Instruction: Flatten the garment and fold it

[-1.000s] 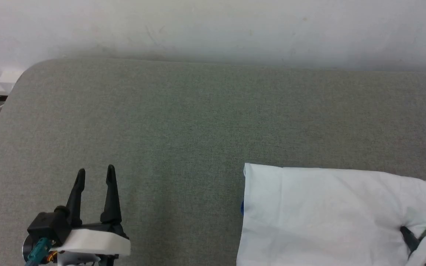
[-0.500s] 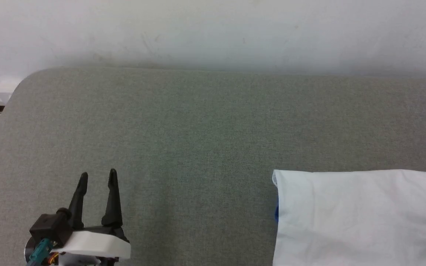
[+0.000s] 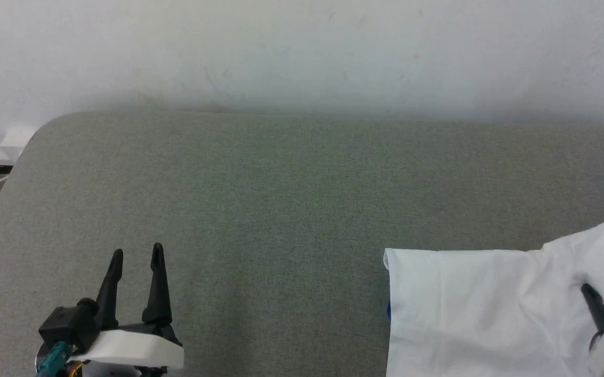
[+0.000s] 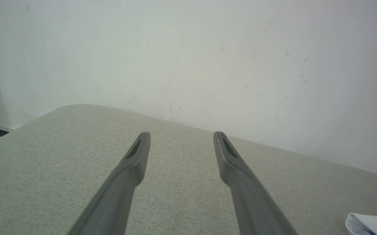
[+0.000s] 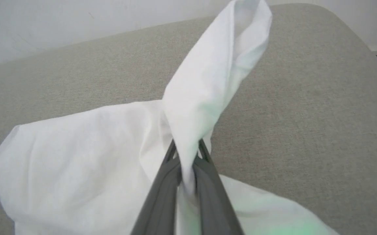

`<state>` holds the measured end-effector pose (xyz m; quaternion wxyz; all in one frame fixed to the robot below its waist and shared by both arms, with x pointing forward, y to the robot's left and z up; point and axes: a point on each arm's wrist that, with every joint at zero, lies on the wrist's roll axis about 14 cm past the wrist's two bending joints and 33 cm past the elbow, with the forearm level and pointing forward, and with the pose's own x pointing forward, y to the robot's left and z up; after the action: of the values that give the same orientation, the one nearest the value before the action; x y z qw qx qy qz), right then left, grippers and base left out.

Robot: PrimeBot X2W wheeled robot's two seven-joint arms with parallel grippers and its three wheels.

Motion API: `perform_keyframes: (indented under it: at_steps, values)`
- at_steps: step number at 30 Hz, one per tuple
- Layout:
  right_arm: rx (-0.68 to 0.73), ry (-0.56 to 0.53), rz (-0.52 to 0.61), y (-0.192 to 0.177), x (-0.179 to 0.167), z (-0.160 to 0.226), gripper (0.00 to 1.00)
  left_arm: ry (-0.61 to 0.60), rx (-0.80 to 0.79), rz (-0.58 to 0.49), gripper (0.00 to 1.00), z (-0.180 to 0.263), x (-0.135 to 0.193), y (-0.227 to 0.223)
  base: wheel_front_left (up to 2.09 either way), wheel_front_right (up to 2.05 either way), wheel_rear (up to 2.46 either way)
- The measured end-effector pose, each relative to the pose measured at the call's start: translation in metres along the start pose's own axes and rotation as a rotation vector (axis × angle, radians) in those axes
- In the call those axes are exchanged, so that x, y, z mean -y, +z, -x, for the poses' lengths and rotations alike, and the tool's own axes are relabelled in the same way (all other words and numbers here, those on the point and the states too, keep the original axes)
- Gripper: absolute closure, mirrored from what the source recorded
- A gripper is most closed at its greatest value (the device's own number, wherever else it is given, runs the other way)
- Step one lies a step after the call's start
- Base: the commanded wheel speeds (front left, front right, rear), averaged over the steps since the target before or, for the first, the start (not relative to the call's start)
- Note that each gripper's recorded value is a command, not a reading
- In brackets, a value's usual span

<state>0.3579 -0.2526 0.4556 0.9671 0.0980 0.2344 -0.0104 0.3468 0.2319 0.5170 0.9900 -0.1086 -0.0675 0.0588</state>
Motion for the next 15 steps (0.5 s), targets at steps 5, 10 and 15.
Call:
perform_keyframes:
  at_steps: [5, 10, 15]
  values:
    - [-0.045, 0.138, 0.016, -0.003, -0.051, 0.010, 1.00, 0.005, 0.013, 0.012, 0.00, 0.002, -0.001, 0.004, 0.00, 0.00, 0.00]
    - [-0.057, 0.263, 0.019, -0.002, -0.098, 0.016, 1.00, 0.019, 0.023, 0.017, 0.00, 0.007, -0.005, 0.008, 0.00, 0.00, 0.00]
    - [-0.101, 0.398, 0.008, -0.014, -0.149, 0.019, 1.00, 0.038, 0.028, 0.016, 0.00, 0.013, -0.011, 0.010, 0.00, 0.00, 0.00]
